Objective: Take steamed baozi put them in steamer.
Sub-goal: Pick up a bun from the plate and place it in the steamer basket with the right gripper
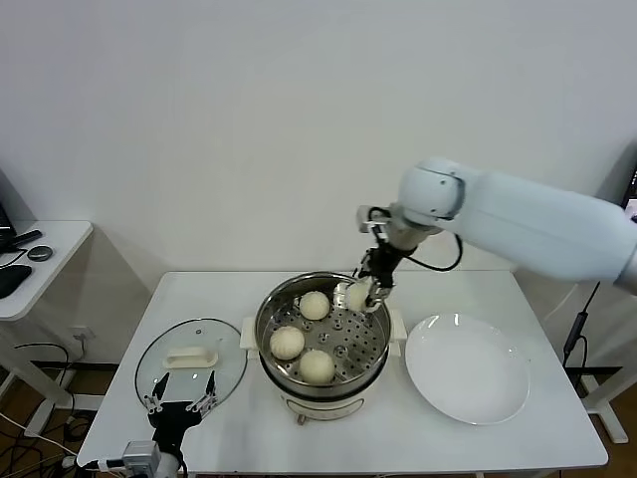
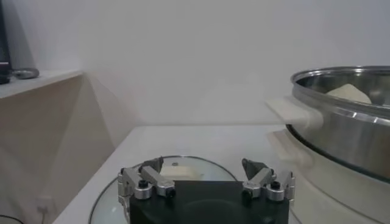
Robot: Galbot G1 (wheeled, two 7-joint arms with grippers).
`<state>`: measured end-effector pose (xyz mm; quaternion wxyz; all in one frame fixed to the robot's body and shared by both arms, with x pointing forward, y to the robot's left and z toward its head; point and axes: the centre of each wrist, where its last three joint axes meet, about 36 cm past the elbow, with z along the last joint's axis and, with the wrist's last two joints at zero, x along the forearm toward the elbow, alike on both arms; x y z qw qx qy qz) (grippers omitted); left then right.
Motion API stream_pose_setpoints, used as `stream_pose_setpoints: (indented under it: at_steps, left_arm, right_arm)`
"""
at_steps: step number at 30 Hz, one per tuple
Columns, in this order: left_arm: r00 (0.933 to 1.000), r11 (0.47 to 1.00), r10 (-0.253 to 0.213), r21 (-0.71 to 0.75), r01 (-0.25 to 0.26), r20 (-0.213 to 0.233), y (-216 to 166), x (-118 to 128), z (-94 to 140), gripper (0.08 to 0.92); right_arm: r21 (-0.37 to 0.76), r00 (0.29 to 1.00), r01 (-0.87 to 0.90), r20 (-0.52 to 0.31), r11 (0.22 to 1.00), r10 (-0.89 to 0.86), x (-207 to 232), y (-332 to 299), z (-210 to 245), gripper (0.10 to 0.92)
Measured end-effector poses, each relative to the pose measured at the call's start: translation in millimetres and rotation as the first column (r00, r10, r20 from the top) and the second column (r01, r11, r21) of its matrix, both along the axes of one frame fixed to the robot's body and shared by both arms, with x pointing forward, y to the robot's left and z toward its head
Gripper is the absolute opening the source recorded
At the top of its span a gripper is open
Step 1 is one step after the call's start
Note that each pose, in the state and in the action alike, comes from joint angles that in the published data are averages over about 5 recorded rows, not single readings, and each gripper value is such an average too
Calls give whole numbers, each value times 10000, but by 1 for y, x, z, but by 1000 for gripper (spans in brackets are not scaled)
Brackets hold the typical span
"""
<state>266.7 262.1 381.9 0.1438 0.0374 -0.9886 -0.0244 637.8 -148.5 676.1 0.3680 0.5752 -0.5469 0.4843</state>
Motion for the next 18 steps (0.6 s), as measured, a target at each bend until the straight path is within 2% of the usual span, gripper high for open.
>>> stream_pose_setpoints:
  at_steps: [8, 18]
  left_arm:
    - [10000, 10000, -41, -50, 42, 66, 1, -1, 3, 823]
    - [9999, 10000, -14, -82, 16, 140, 3, 0, 4, 823]
  right_arm:
    - [-435, 9993, -130, -359, 9990, 114, -2, 31, -33, 535]
    - [-982, 9993, -72, -376, 9951, 35, -2, 40, -68, 543]
